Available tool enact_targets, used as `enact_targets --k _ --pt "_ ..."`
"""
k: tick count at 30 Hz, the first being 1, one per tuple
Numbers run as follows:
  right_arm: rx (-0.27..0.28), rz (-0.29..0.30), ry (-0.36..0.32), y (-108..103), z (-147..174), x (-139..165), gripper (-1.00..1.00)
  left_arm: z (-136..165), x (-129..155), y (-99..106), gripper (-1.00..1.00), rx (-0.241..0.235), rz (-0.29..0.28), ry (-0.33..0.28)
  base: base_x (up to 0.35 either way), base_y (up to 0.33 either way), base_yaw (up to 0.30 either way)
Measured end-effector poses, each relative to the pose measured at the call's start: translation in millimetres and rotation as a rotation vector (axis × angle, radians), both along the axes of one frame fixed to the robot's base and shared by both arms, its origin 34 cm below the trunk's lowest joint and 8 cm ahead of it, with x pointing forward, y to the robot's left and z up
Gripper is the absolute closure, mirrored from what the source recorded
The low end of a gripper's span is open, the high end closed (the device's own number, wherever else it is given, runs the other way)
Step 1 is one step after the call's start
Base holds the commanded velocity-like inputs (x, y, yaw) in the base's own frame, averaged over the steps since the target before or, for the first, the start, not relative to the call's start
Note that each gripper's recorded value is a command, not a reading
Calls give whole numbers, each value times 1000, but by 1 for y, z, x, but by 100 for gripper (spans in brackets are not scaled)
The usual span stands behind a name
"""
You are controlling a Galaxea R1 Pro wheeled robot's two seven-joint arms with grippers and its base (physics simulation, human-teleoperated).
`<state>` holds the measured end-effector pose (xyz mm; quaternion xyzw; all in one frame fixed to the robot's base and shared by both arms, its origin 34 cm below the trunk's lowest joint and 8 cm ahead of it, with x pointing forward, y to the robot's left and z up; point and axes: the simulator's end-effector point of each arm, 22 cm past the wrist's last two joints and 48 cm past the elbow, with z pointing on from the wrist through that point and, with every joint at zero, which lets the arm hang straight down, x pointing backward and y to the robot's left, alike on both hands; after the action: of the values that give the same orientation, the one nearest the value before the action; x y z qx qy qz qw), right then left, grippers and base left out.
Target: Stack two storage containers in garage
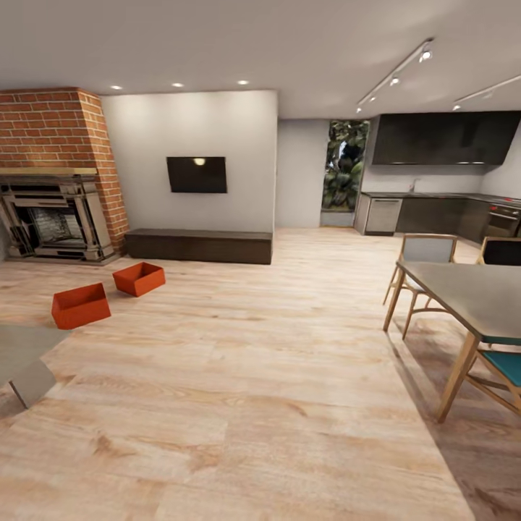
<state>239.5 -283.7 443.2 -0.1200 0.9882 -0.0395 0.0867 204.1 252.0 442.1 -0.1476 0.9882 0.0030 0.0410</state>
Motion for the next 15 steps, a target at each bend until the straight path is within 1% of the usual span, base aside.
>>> enact_targets --k 4,6,15 --pt "0 0 1 0 0 0 -100 0 -2 0 -100 0 1 3 329 -2 200" --pt "-1 1 1 0 0 0 -100 0 -2 0 -100 0 1 3 331 -1 110" --pt "1 0 1 1 0 0 -100 0 -2 0 -100 0 0 4 331 0 16"
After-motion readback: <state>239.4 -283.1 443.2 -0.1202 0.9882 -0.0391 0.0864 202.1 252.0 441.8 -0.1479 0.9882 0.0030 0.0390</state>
